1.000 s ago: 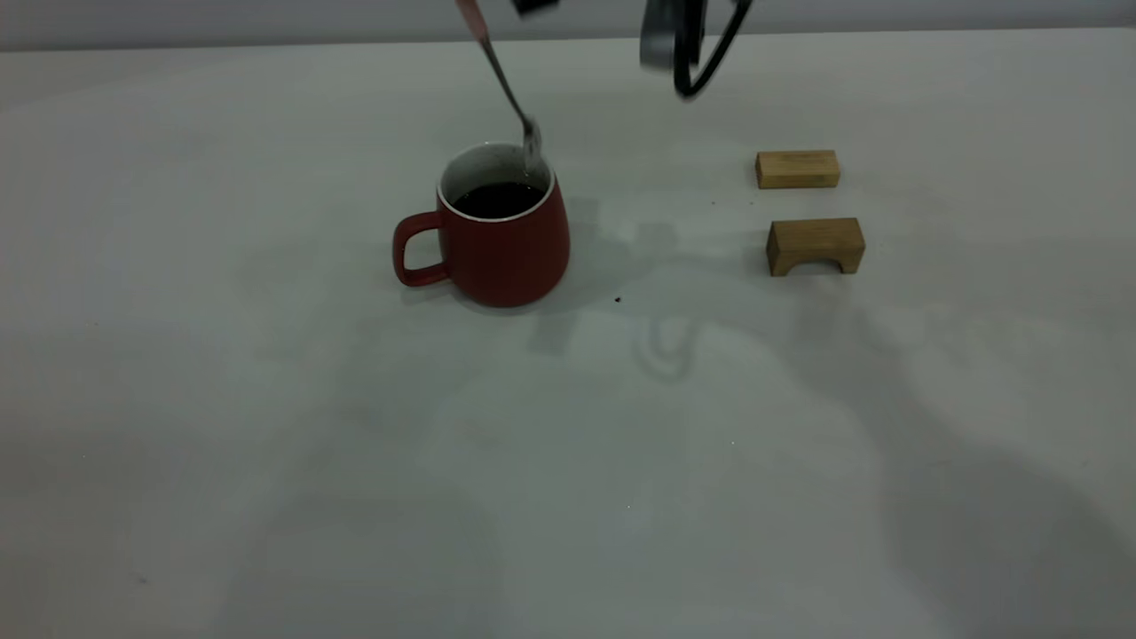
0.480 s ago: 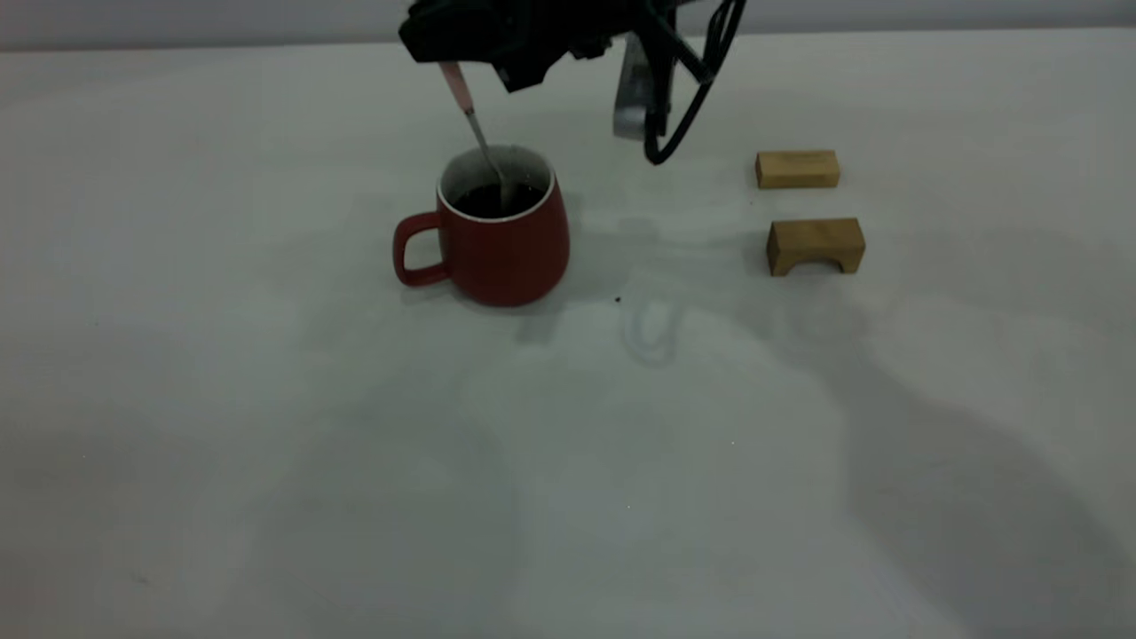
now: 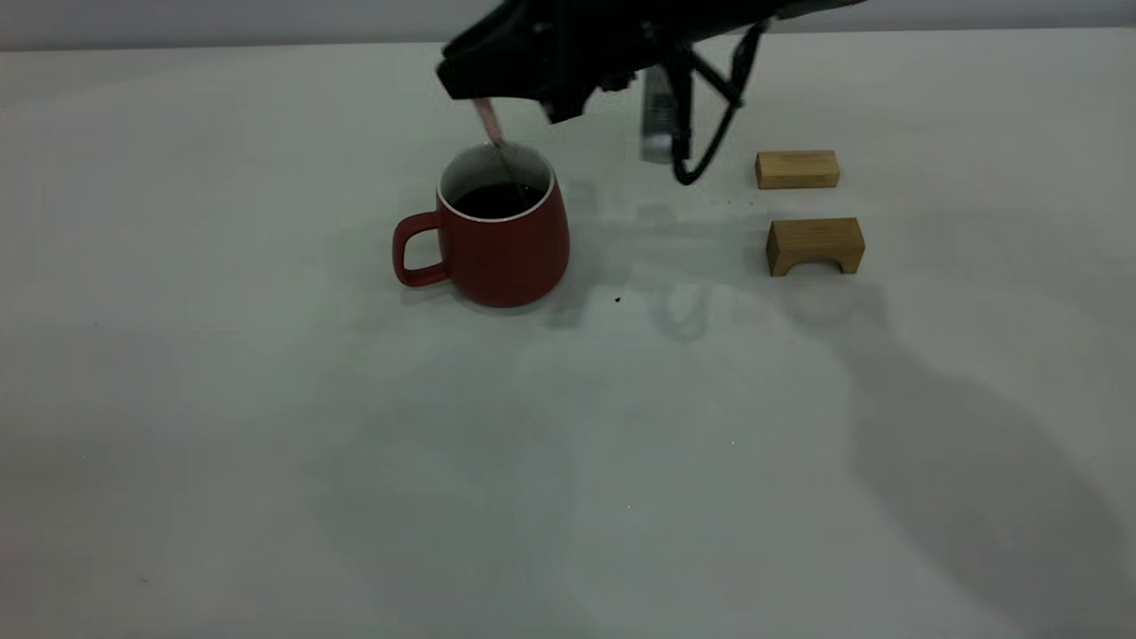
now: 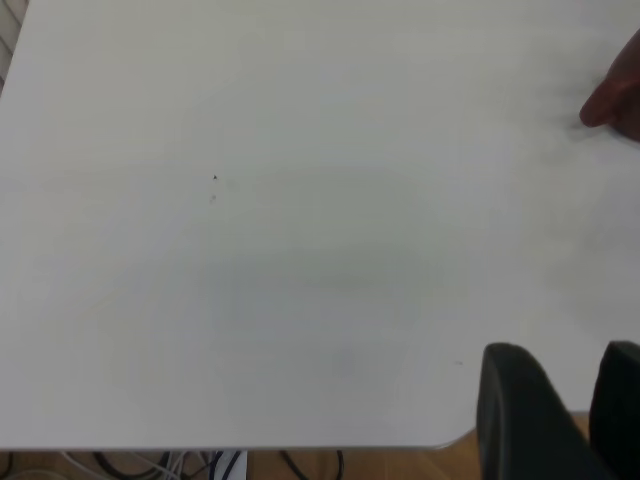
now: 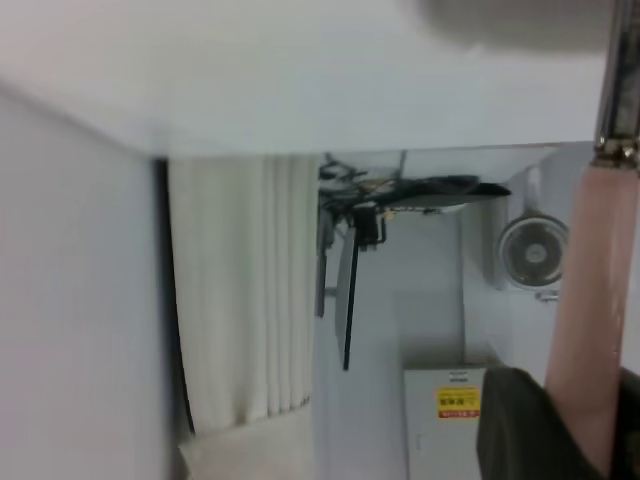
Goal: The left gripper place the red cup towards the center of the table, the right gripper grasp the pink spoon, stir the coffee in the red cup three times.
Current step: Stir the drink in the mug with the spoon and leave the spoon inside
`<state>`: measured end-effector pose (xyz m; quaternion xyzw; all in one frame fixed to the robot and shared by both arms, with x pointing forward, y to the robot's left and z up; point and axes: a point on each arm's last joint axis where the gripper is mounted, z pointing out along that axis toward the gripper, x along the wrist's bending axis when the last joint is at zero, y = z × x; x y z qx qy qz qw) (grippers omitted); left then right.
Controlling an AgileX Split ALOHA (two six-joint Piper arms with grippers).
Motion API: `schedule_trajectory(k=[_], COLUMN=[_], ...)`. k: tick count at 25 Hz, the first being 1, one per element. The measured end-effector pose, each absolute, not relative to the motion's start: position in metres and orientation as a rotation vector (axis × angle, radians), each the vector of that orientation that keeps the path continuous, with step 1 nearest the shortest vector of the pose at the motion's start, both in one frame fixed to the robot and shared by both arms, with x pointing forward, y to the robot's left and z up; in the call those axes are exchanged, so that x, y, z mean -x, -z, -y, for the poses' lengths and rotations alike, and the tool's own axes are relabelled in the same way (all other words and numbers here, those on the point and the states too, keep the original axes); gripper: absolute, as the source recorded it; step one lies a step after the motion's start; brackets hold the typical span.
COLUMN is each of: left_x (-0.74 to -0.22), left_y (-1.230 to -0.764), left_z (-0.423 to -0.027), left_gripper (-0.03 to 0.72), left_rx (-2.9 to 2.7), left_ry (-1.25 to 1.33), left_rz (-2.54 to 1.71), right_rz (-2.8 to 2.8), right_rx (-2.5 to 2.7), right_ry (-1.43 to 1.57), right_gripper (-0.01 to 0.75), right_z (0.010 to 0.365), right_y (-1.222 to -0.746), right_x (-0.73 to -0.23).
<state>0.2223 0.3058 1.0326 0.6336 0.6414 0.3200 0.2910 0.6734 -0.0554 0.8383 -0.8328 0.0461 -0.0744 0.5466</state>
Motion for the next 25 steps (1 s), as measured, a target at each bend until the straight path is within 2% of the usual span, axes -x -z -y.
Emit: schedule_trajectory(k=[4, 8, 11, 19, 25], left_x=[-0.222, -0.222, -0.222, -0.222, -0.222], left_y=[-1.033, -1.033, -1.033, -1.033, -1.033], left_z=[-0.306, -0.306, -0.306, -0.306, -0.306], left_gripper=[0.245, 0.245, 0.245, 0.245, 0.245], left_rx=[-1.689, -1.689, -1.689, -1.689, -1.689], left_ry=[-0.853, -0.853, -0.853, -0.853, -0.853], left_rz=[-1.710, -1.710, -1.710, -1.710, -1.710], right_rz=[-0.126, 0.007, 0.065, -0.101, 0.061], right_rx=[1.986, 1.941, 1.933, 1.968, 1.934], right_ry=[0.125, 0.263, 0.330, 0.135, 0.265], right_gripper=[0.142, 0.142, 0.142, 0.142, 0.142], right_z=[0.050, 0.037, 0.040, 0.057, 0.036], right_y=[-0.837, -0.839, -0.837, -0.832, -0.835], right_x=[-0.668, -0.667, -0.671, -0.672, -0.665])
